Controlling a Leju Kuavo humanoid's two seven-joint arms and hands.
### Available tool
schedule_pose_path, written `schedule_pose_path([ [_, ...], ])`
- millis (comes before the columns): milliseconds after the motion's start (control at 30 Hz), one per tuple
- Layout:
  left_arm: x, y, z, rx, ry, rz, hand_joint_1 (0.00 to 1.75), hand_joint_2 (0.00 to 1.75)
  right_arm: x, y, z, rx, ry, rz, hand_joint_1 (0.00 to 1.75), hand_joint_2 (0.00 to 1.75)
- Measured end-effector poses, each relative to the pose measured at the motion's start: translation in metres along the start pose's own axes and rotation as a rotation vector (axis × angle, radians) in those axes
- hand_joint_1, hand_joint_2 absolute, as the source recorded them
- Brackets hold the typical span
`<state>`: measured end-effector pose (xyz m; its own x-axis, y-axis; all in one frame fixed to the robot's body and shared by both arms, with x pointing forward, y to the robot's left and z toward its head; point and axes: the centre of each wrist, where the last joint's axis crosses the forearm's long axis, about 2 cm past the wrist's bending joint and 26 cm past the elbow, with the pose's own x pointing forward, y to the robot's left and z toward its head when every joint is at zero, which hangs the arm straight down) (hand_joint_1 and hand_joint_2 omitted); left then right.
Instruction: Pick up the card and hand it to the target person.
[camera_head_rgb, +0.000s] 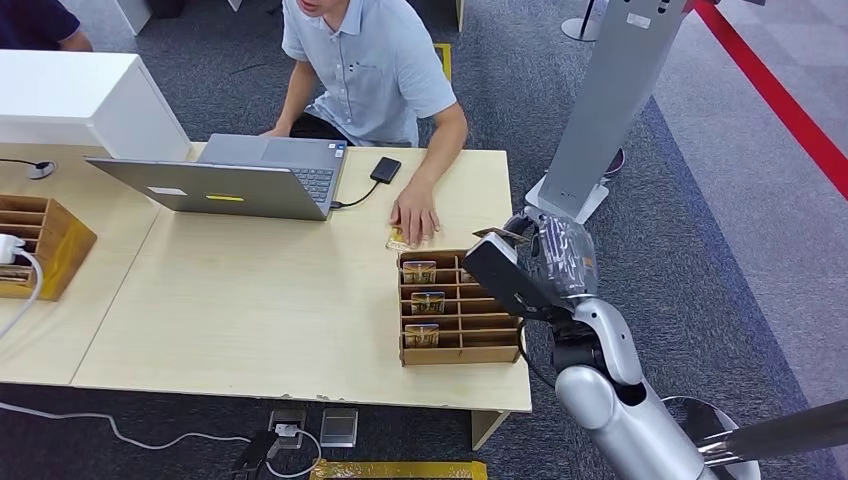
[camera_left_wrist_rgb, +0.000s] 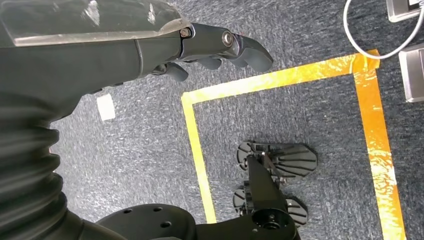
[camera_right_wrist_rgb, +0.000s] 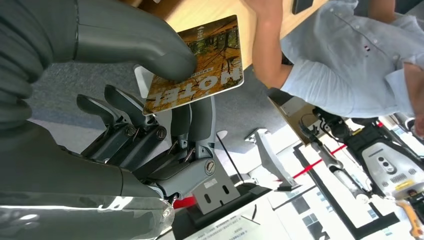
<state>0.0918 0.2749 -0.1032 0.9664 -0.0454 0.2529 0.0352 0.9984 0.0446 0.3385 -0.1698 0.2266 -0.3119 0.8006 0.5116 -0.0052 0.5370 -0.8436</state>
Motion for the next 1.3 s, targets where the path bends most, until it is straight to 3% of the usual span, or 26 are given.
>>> schedule_pose_path([
  [167,0.007,-0.001,0.000,-0.002,0.004,-0.011,0.00,1.75,-0.009,-0.006,-0.043,0.020,0.035,0.002,1.75,1.75],
  [333,0.009,-0.001,0.000,-0.002,0.001,-0.013,0.00,1.75,-0.014,-0.002,-0.068,0.054,0.089,0.044,1.75,1.75],
  [633,0.008,-0.001,0.000,-0.006,-0.001,-0.010,0.00,1.75,-0.011,0.015,-0.090,0.125,0.132,0.103,1.75,1.75],
  [967,0.007,-0.001,0.000,-0.009,-0.006,-0.008,0.00,1.75,-0.007,0.031,-0.097,0.186,0.154,0.145,1.75,1.75],
  [1100,0.006,-0.001,0.000,-0.017,-0.014,-0.010,0.00,0.00,-0.007,0.033,-0.099,0.195,0.161,0.157,0.00,1.75],
  [1300,0.007,-0.002,0.000,-0.039,-0.023,-0.023,0.00,0.00,-0.008,0.036,-0.099,0.201,0.170,0.161,0.00,1.75],
])
